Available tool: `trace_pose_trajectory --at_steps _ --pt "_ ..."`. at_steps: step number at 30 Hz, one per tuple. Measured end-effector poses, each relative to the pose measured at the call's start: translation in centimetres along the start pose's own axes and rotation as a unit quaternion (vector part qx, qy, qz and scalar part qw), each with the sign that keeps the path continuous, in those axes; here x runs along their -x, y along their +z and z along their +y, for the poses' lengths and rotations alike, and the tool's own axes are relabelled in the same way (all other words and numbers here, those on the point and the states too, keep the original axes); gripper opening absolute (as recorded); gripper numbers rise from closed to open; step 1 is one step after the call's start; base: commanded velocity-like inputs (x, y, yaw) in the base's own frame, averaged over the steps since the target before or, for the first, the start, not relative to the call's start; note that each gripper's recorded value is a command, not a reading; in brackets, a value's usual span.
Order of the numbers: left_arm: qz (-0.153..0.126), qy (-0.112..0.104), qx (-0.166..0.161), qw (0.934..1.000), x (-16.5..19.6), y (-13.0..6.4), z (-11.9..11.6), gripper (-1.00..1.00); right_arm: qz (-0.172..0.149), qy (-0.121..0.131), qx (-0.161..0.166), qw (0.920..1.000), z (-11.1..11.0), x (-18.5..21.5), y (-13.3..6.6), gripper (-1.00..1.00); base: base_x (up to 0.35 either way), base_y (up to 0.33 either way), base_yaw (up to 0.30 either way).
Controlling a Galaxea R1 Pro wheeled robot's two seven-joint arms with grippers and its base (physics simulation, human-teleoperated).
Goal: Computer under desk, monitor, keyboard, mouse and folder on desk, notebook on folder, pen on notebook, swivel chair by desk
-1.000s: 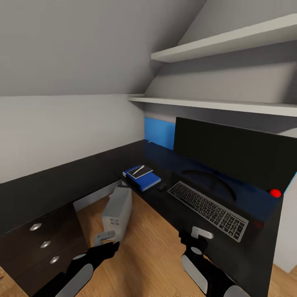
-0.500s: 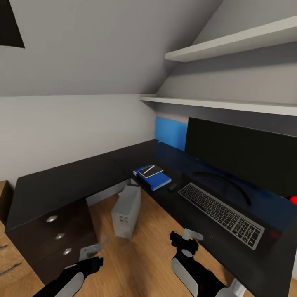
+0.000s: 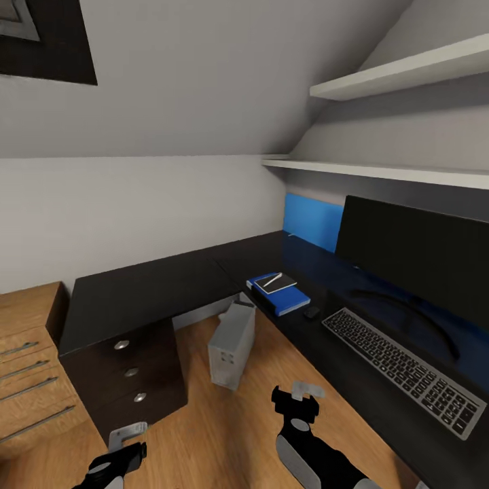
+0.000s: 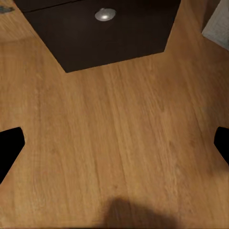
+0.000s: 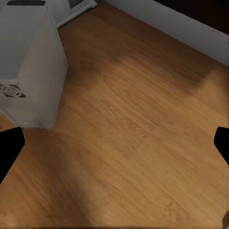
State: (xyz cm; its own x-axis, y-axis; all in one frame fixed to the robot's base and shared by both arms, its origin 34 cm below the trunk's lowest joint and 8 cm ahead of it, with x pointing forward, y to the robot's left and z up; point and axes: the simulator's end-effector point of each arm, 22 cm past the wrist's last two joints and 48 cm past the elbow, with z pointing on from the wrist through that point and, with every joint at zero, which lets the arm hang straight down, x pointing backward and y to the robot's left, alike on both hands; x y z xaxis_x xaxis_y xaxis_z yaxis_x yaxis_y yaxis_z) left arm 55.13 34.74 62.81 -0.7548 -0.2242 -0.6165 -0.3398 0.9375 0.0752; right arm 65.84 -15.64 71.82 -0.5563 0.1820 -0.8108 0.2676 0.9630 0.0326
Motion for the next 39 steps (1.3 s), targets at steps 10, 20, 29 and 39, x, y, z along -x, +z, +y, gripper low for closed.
trace_pose_trajectory --at_steps 10,20,29,39 --pt "0.005 0.004 0.004 1.0 -0.7 0.2 0.3 1.0 0.006 -0.004 0.002 1.0 0.7 -0.8 -0.2 1.0 0.0 0.0 0.276" --pt "0.013 0.008 0.009 0.9998 -1.6 0.4 0.6 1.0 0.004 -0.012 0.004 0.9999 1.1 -0.8 -0.3 1.0 0.0 0.0 0.278" --pt "0.017 0.009 0.006 0.9998 -2.2 0.3 -0.1 1.0 0.007 -0.016 -0.001 0.9998 0.6 -1.3 -0.2 1.0 0.0 0.0 0.279" --pt "0.018 0.01 0.005 0.9998 -2.3 0.3 -0.2 1.0 0.008 -0.017 -0.001 0.9998 0.6 -1.4 -0.2 1.0 0.0 0.0 0.279"
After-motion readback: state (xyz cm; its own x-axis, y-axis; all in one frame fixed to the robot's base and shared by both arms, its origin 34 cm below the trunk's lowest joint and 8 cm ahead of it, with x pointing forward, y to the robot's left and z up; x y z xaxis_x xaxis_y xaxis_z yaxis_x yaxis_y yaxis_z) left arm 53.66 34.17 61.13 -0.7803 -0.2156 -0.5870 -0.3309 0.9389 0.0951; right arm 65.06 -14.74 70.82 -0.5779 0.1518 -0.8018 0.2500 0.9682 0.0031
